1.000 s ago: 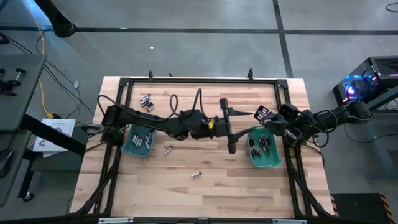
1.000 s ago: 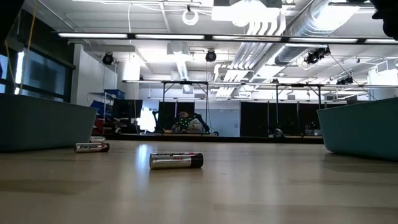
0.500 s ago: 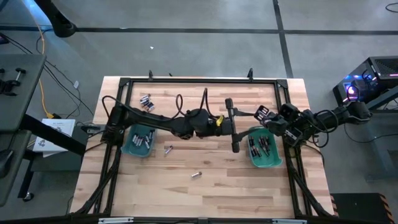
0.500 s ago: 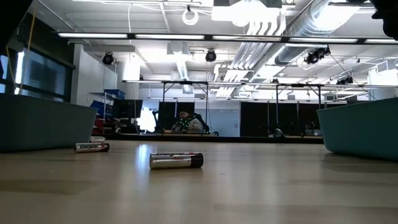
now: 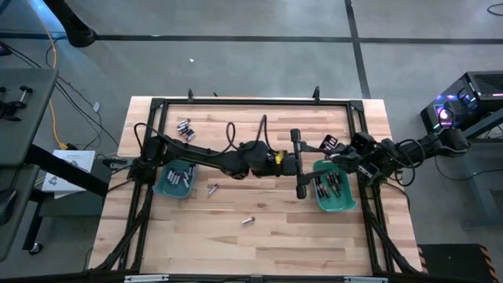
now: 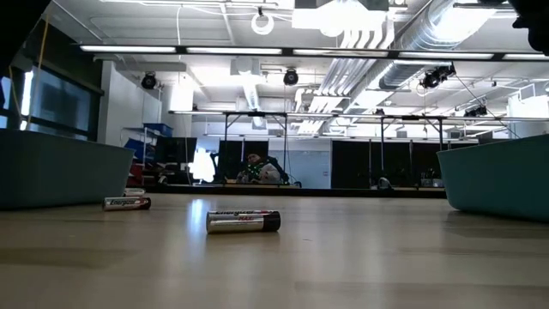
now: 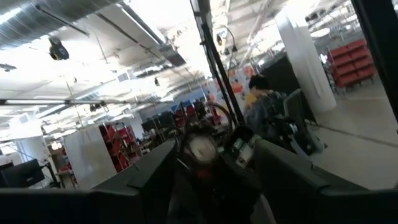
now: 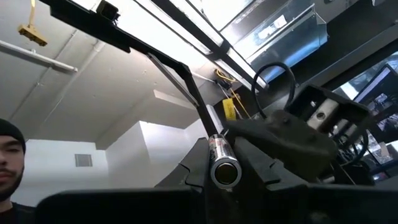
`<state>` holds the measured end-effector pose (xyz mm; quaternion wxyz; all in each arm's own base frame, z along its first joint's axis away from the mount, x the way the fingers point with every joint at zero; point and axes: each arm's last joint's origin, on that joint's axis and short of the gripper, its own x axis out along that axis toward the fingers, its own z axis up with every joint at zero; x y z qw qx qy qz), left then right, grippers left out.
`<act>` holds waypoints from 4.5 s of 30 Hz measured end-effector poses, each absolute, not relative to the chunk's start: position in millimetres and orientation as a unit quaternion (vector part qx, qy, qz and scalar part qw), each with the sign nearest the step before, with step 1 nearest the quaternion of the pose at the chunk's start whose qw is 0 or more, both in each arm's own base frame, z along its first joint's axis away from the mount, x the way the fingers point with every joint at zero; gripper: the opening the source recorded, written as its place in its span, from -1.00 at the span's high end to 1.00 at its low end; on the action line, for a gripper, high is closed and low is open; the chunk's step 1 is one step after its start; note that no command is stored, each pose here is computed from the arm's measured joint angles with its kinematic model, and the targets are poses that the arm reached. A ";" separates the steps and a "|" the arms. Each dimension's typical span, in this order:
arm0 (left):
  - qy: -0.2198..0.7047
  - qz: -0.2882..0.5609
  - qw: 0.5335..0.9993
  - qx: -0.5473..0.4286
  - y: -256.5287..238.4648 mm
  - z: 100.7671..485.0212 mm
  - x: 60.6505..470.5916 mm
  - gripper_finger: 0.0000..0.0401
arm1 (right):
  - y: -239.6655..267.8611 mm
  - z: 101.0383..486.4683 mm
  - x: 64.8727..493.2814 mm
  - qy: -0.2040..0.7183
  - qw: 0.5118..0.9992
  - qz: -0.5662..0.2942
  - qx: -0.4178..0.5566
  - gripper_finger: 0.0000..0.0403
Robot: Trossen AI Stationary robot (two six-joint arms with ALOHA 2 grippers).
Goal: Sort batteries
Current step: Put the silver battery into the blue bin
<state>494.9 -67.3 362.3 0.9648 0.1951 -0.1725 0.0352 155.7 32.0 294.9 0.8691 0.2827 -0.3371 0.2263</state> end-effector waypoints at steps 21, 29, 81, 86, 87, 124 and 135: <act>-0.176 0.049 0.971 0.152 -73.4 365.1 500.4 0.74 | 31.8 296.9 153.6 -0.348 0.862 0.234 0.284 0.83; -0.173 0.048 0.977 0.118 -73.3 372.2 500.4 0.84 | 31.0 296.9 154.0 -0.347 0.860 0.223 0.301 0.79; 0.574 0.461 0.561 -0.379 -14.0 249.6 194.8 0.85 | 7.8 291.3 142.6 -0.284 0.890 0.052 0.353 -0.20; 0.569 0.457 0.555 -0.399 2.3 216.2 182.9 0.85 | 7.7 289.8 143.6 -0.276 0.892 0.046 0.354 -0.20; 0.569 0.460 0.551 -0.401 5.6 210.3 181.5 0.85 | 7.7 289.8 143.6 -0.276 0.892 0.046 0.354 -0.20; 0.429 0.331 0.777 -0.320 -10.2 297.9 222.0 0.40 | 6.4 288.5 144.1 -0.276 0.894 0.023 0.354 -0.20; 0.356 0.159 0.906 -0.164 -105.8 246.9 312.8 0.51 | 6.5 287.0 145.0 -0.268 0.899 0.018 0.346 -0.20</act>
